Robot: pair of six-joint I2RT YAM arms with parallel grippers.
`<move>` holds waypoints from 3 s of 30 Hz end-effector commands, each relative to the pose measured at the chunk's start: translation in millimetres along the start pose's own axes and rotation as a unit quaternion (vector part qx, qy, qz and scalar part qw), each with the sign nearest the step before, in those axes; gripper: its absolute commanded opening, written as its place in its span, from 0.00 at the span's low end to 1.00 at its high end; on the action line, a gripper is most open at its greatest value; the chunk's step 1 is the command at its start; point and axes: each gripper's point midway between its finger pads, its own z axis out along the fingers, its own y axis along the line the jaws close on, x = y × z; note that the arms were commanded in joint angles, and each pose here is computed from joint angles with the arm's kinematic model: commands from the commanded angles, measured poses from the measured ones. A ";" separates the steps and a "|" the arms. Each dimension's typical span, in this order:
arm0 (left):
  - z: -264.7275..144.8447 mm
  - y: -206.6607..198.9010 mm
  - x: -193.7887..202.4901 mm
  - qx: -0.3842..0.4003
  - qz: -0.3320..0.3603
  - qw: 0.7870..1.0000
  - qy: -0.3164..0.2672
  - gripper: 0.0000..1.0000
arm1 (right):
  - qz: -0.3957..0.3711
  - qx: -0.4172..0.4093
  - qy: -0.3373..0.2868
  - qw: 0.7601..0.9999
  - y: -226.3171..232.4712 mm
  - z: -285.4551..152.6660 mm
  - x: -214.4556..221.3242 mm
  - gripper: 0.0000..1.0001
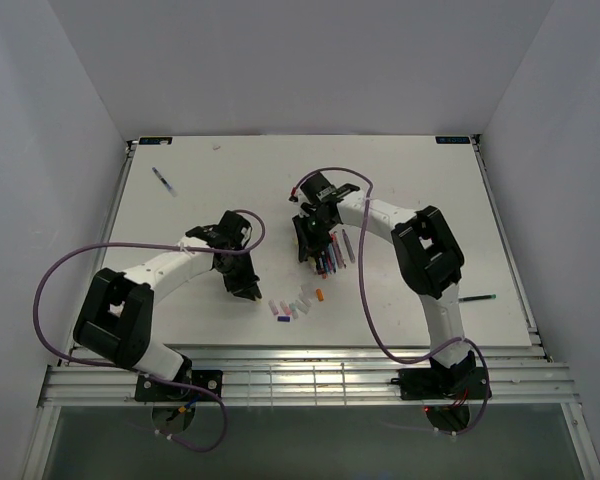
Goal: Open the pen caps
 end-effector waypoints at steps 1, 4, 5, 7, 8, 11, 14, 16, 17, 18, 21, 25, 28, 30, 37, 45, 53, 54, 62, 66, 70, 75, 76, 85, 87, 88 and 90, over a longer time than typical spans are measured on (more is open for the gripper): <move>5.1 -8.6 -10.6 0.019 0.012 0.999 -0.024 0.00 | -0.014 0.005 -0.018 1.000 3.0 -0.9 -15.7 0.16; 11.2 -10.1 -14.7 0.017 0.015 1.000 -0.022 0.03 | -0.013 0.007 -0.015 1.000 0.9 4.1 -16.5 0.17; 12.6 -11.2 -15.5 0.017 0.014 1.000 -0.020 0.04 | -0.013 0.006 -0.014 1.000 1.5 5.2 -16.6 0.18; 17.0 -10.4 -14.1 0.014 0.014 1.000 -0.013 0.04 | -0.013 0.006 -0.011 1.000 1.2 7.2 -17.7 0.19; 18.7 -9.4 -13.3 0.012 0.016 1.000 -0.012 0.04 | -0.014 0.005 -0.012 1.000 1.9 7.1 -19.4 0.20; 21.5 -5.1 -10.3 0.004 0.014 1.000 -0.008 0.07 | -0.015 0.009 -0.010 1.000 0.2 9.9 -19.9 0.24; 25.1 1.7 -5.1 -0.005 0.008 1.000 -0.002 0.15 | -0.014 0.011 -0.005 1.000 -1.8 13.3 -19.0 0.30; 27.0 5.1 -2.0 -0.008 0.006 1.000 0.002 0.20 | -0.014 0.010 -0.003 1.000 -1.3 14.9 -18.3 0.32; 27.4 6.2 -0.8 -0.010 0.006 1.000 0.004 0.21 | -0.012 0.009 -0.001 1.000 -1.6 15.2 -18.2 0.33; 27.3 6.4 -0.5 -0.010 0.005 1.000 0.004 0.22 | -0.012 0.007 0.001 1.000 -1.0 16.8 -17.8 0.33; 28.9 9.3 1.4 -0.014 0.004 1.000 0.006 0.27 | -0.013 0.010 -0.003 1.000 -0.7 15.8 -21.7 0.35; 30.0 11.2 3.4 -0.016 0.004 1.000 0.009 0.32 | -0.022 0.009 -0.027 0.999 7.2 3.7 -38.2 0.36; 30.6 11.3 4.0 -0.016 0.005 1.000 0.012 0.36 | -0.035 0.010 -0.060 0.998 19.6 -19.7 -62.4 0.38; 30.2 11.2 4.4 -0.016 0.005 1.000 0.013 0.40 | -0.042 0.016 -0.086 0.995 29.0 -42.0 -76.8 0.40; 20.4 10.8 3.2 -0.018 0.015 1.000 0.006 0.53 | -0.030 0.079 -0.167 0.982 33.8 -126.4 -107.0 0.53; 7.5 3.1 -2.4 -0.002 0.015 1.000 -0.018 0.56 | 0.217 0.138 -0.177 0.950 -75.3 -170.9 -47.9 0.90; -11.0 -6.2 -15.3 0.009 0.021 0.998 -0.058 0.56 | 0.346 0.163 -0.281 0.880 -138.4 -250.9 3.6 0.90; -14.4 -7.4 -17.5 0.012 0.023 0.997 -0.067 0.57 | 0.372 0.170 -0.287 0.866 -153.0 -258.0 12.3 0.90; -33.8 -18.8 -38.0 0.017 0.064 0.990 -0.124 0.57 | 0.552 0.179 -0.218 0.784 -205.1 -247.9 136.0 0.97; -34.1 -21.6 -38.2 0.019 0.088 0.987 -0.130 0.57 | 0.576 0.195 -0.193 0.770 -224.8 -246.1 173.6 0.99; -31.3 -26.6 -40.3 0.033 0.099 0.985 -0.137 0.57 | 0.578 0.190 -0.197 0.768 -234.5 -243.5 186.2 0.96; -35.7 -33.8 -41.0 0.053 0.107 0.982 -0.147 0.57 | 0.583 0.222 -0.173 0.762 -243.0 -245.1 214.7 0.94; -37.6 -35.5 -40.8 0.059 0.109 0.981 -0.150 0.57 | 0.588 0.222 -0.157 0.762 -240.8 -237.8 226.0 0.92; -43.3 -32.8 -29.7 0.076 0.122 0.978 -0.150 0.59 | 0.607 0.237 -0.125 0.748 -248.5 -213.8 258.5 0.84; -44.0 -32.0 -28.6 0.077 0.122 0.978 -0.151 0.59 | 0.607 0.243 -0.132 0.745 -254.2 -212.7 258.1 0.84; -45.3 -32.8 -28.7 0.080 0.123 0.977 -0.153 0.59 | 0.607 0.242 -0.134 0.745 -255.6 -211.5 257.3 0.83; -48.6 -35.0 -28.9 0.086 0.125 0.976 -0.157 0.59 | 0.610 0.242 -0.130 0.743 -260.0 -209.1 257.0 0.83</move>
